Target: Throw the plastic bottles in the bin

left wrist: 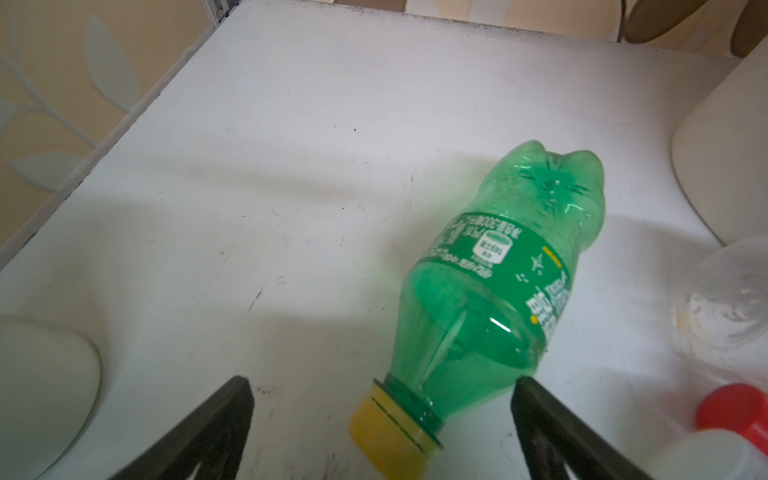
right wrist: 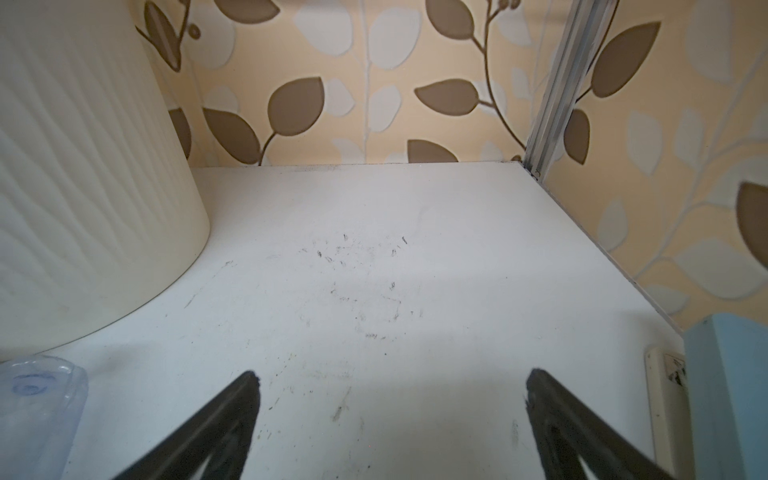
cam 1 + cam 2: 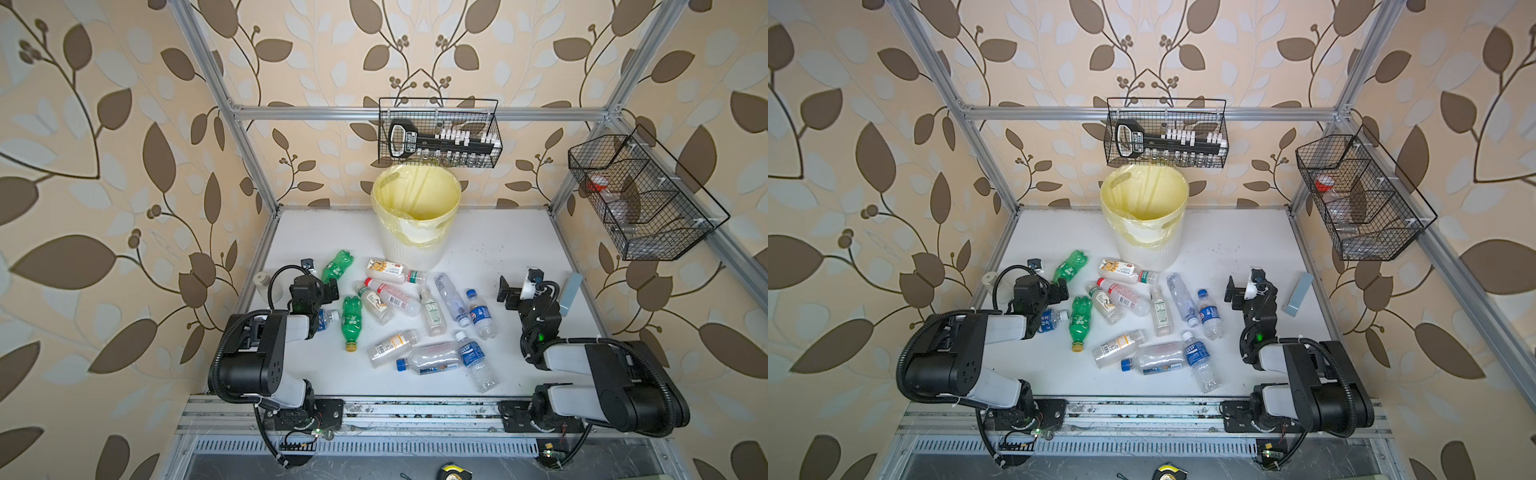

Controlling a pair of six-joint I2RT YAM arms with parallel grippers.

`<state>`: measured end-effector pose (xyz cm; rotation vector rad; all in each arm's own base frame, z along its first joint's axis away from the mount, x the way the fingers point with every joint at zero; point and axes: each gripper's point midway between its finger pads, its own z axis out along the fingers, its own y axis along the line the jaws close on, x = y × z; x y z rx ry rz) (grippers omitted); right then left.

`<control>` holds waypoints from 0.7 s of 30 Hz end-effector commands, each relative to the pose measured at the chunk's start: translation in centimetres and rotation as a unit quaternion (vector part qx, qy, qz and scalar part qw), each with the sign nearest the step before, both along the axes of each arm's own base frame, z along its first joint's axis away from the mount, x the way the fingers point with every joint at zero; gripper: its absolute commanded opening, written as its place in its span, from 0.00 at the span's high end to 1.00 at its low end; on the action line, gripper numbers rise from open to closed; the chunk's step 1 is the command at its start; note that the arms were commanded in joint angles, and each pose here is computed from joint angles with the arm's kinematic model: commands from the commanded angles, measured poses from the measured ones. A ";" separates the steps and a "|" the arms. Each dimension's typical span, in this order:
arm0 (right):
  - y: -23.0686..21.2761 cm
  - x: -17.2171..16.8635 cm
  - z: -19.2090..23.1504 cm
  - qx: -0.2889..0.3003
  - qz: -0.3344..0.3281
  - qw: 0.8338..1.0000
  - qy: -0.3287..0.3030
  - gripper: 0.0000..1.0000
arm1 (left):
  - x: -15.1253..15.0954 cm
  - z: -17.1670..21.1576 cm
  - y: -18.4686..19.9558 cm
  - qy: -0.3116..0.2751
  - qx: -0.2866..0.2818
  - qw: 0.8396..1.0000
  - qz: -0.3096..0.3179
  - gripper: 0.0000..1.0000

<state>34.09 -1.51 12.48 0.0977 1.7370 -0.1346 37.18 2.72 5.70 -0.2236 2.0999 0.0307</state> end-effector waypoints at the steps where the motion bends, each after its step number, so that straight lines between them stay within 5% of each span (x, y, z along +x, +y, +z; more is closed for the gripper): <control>1: -0.8 -0.7 2.4 -0.013 -0.031 0.999 -0.026 0.00 | 1.6 2.8 0.1 -0.017 0.006 1.000 -0.012 0.01; 5: -1.8 -1.7 5.1 0.007 -0.066 0.997 -0.046 0.00 | 2.4 5.4 -0.2 0.065 -0.009 0.998 -0.016 0.01; 9: -1.4 -2.3 7.1 0.032 -0.055 0.996 -0.066 0.00 | 2.8 7.6 -0.4 0.074 -0.006 0.997 -0.024 0.01; 21: -0.1 -2.8 6.8 0.134 -0.062 0.987 0.063 0.00 | 1.1 15.4 -3.8 0.076 -0.037 0.989 -0.124 0.01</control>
